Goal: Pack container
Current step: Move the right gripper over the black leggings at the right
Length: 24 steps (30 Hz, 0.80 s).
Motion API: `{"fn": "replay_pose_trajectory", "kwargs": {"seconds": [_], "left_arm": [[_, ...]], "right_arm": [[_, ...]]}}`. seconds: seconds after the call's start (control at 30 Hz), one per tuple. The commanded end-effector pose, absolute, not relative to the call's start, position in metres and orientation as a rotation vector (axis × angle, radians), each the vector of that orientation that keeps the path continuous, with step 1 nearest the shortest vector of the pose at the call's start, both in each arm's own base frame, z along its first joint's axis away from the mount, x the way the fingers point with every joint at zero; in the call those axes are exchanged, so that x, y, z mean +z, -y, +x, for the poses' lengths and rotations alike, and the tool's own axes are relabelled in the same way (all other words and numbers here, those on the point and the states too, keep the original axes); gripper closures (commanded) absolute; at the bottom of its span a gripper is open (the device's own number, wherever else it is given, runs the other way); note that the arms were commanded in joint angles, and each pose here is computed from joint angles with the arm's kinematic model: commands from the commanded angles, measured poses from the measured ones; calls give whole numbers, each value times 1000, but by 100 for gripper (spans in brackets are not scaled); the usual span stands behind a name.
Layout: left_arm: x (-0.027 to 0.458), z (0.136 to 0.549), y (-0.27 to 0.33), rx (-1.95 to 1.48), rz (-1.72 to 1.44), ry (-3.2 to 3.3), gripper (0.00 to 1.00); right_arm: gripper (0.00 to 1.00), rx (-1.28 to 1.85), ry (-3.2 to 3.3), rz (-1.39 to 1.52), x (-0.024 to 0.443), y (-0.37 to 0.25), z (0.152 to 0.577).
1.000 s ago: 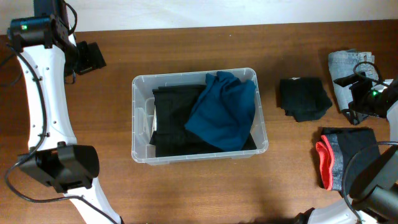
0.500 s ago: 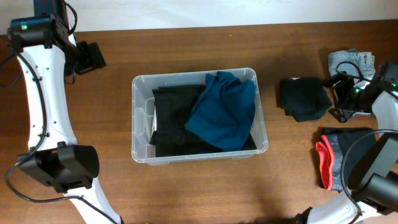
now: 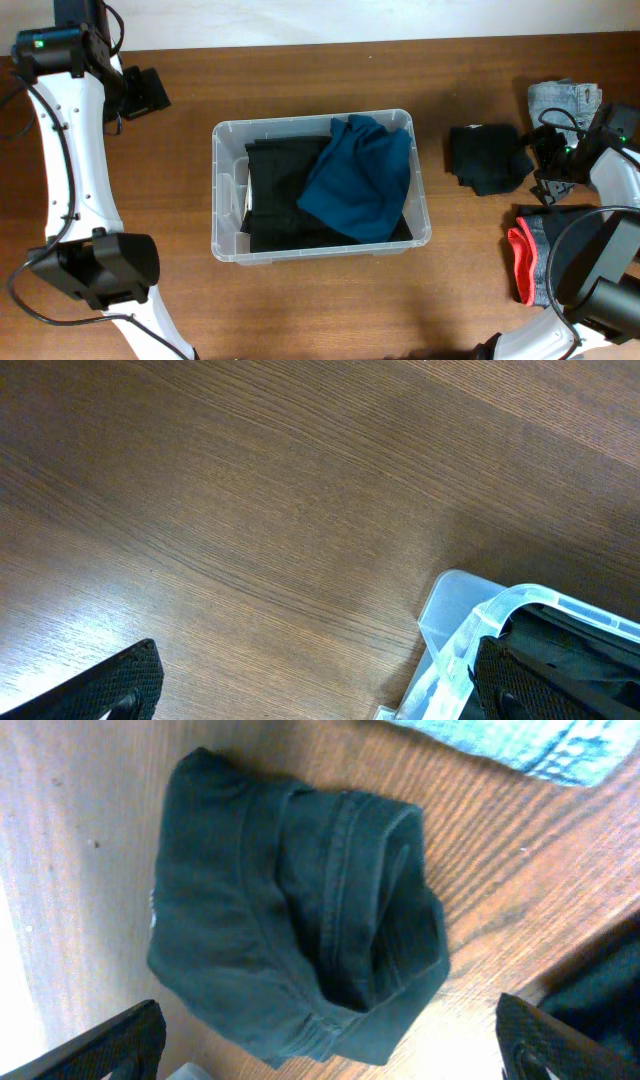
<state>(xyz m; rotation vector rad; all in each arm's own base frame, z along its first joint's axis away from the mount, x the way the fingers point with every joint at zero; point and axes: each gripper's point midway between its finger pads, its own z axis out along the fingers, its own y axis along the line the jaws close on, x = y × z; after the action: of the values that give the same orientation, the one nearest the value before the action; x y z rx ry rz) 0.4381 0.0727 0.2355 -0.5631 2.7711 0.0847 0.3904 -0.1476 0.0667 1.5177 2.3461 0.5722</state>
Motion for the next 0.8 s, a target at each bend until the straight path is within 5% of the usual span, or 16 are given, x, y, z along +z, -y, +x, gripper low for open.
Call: {"fn": "replay_pose_trajectory", "kwargs": {"seconds": [0.0,0.47,0.77], "left_arm": [[237,436,-74,69,-583,-2765,1],[237,436,-74,69,-583,-2765,1],[237,436,-74,69,-583,-2765,1]], "right_arm": [[2,517,-2359,1520,59,150,388],[2,473,-2388,1404,85,158,374],[2,374,-2274,1501,150,186,311]]}}
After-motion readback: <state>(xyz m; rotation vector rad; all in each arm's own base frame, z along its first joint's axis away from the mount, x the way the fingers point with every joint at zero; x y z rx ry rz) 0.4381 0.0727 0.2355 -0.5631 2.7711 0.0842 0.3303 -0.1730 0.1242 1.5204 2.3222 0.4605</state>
